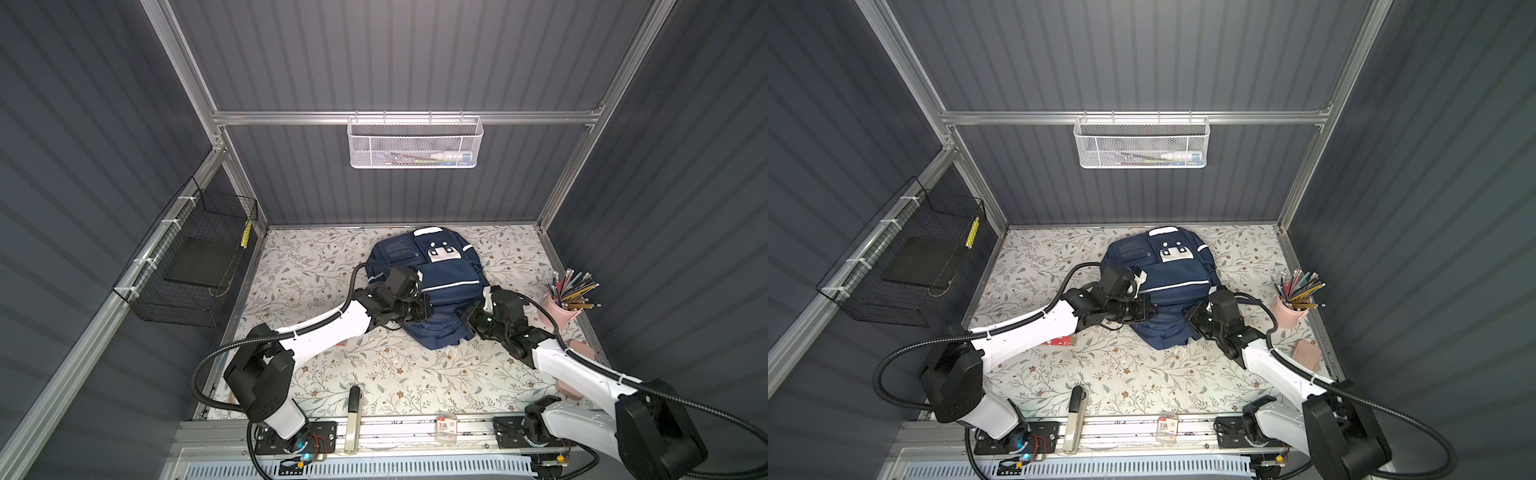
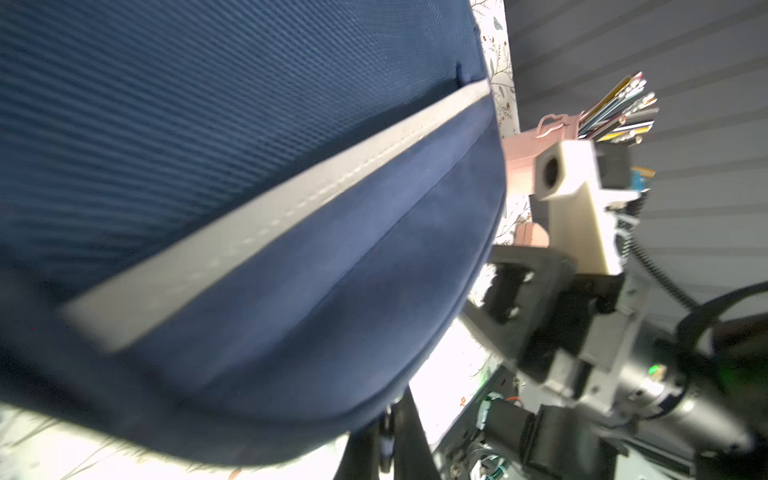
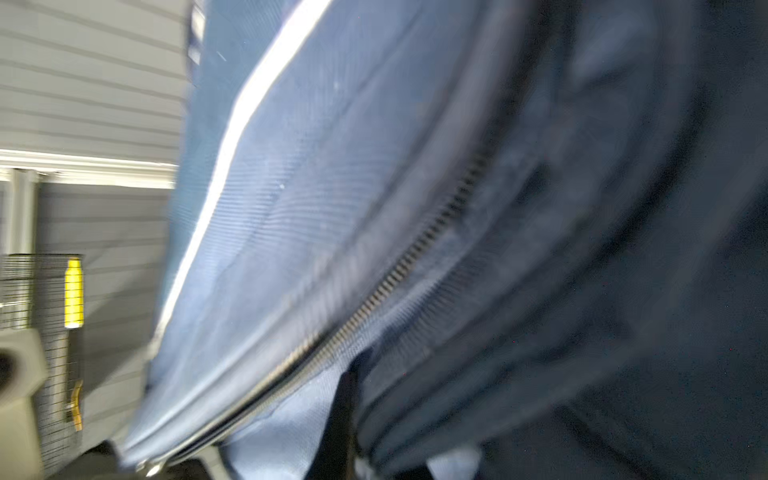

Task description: Pack the student bag

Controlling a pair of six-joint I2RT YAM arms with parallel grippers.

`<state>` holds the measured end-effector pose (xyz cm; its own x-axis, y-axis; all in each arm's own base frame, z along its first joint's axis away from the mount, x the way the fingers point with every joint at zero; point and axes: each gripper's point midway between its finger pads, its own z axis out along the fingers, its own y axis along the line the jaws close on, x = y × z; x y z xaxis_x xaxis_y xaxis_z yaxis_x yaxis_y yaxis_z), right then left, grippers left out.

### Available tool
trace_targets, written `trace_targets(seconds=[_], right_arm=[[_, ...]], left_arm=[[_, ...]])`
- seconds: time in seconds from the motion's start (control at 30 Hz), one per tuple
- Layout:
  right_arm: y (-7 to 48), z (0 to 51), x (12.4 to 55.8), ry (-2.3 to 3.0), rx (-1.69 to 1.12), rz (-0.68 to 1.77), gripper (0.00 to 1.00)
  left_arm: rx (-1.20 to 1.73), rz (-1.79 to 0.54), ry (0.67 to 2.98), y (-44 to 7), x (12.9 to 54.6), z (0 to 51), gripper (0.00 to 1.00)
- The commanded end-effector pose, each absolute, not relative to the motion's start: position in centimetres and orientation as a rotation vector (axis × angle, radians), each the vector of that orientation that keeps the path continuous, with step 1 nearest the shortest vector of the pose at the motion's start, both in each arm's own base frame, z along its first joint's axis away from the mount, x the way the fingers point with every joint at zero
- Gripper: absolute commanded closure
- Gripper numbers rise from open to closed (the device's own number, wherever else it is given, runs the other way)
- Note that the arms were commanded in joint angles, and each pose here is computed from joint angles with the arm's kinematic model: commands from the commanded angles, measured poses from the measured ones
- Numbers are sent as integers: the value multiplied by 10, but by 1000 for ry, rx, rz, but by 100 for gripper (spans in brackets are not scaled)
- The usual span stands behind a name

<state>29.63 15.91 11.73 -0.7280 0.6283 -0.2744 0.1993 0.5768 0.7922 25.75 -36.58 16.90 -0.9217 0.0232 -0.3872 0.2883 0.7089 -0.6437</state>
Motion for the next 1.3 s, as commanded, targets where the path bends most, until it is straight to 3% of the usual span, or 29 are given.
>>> trace_targets(seconds=[0.0, 0.27, 0.47, 0.7, 0.83, 0.9, 0.97, 1.0, 1.13, 1.27], right_arm=[[132, 112, 291, 2277, 638, 973, 100], [105, 96, 282, 2439, 560, 914, 100], [78, 93, 287, 2494, 556, 797, 100], [59, 106, 289, 2527, 450, 622, 100], [65, 108, 292, 2530, 449, 688, 100], [75, 117, 292, 2495, 443, 744, 89], [88, 139, 288, 2413, 451, 854, 47], [90, 143, 283, 2391, 481, 884, 40], [106, 148, 261, 2305, 602, 1031, 35], [133, 132, 241, 2303, 672, 1143, 36]], left_arm=[[310, -953, 2522, -338, 259, 192, 100], [238, -680, 2531, -265, 299, 171, 100], [188, -669, 2490, -228, 338, 171, 100], [267, -570, 2416, -224, 368, 161, 100], [325, -755, 2361, -248, 364, 179, 100], [357, -835, 2350, -269, 350, 186, 100], [423, -823, 2355, -291, 330, 188, 100], [439, -830, 2364, -299, 322, 187, 100], [356, -1040, 2379, -324, 306, 181, 100], [327, -1051, 2376, -335, 300, 182, 100]])
